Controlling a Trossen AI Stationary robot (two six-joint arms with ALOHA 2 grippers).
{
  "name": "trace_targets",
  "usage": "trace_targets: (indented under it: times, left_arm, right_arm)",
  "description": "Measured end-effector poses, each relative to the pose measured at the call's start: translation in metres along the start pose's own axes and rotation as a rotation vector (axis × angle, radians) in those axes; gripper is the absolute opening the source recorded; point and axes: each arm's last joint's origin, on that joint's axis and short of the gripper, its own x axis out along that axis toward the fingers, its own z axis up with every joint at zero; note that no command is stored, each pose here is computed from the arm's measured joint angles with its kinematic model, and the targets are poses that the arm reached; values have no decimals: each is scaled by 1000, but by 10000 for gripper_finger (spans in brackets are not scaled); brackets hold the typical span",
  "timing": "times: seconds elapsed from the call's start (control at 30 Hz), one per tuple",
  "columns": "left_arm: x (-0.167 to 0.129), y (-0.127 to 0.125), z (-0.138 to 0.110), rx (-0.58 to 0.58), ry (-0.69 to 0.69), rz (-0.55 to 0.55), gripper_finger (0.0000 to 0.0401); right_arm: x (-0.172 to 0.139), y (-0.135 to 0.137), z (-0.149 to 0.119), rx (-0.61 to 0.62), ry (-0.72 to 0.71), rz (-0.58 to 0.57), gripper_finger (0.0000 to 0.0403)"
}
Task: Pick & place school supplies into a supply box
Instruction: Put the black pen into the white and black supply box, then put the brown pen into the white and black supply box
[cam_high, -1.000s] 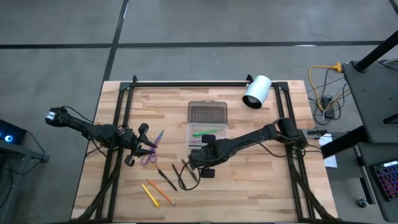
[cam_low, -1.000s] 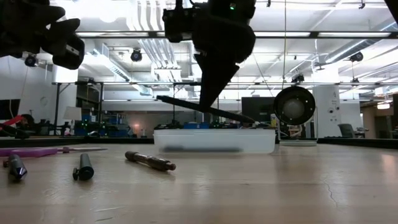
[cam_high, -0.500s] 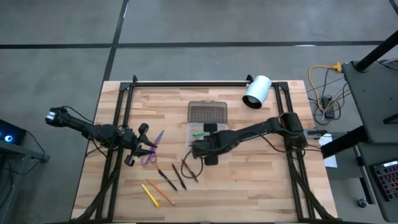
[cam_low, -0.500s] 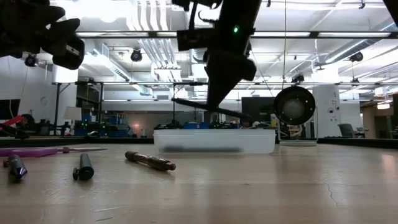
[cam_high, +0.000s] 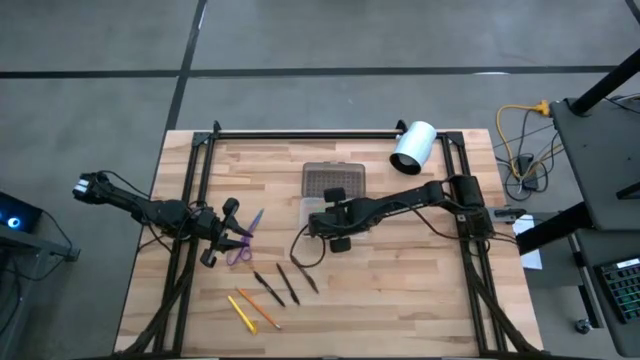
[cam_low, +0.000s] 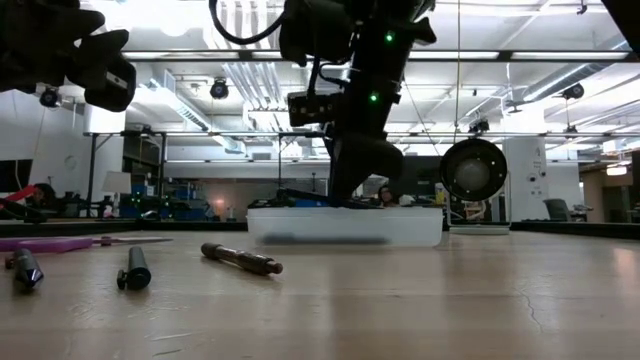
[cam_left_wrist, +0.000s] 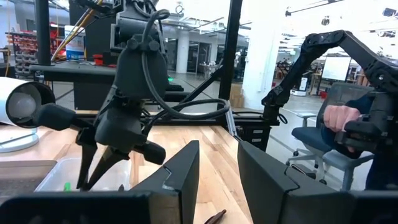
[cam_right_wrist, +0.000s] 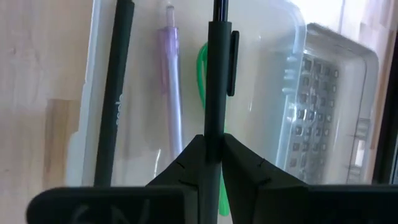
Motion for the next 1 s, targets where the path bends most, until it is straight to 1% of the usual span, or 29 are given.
trace_targets:
  times: [0.23,0.43,0.53,0.7,0.8,0.93,1.0]
  left_arm:
    - [0,0,0,0,0,0,96]
    - [0,0,0,0,0,0,96]
    - [0,0,0,0,-1,0,96]
    - [0,0,0,0,0,0,96]
    - [0,0,0,0,0,0,96]
    - [0,0,0,0,0,0,96]
    - [0,0,0,0,0,0,96]
  right_arm:
    - [5,-6,-1,1,-4,-4,67]
    - [5,-8,-1,20,-7,-6,84]
    - [-1,-11,0,63,-22,-7,89]
    - [-17,-17,-3,205,-49,-7,88]
    - [-24,-19,-11,285,-47,-5,83]
    - [-33,-21,-33,293,0,-6,76]
    - [-34,-19,-45,333,16,-6,74]
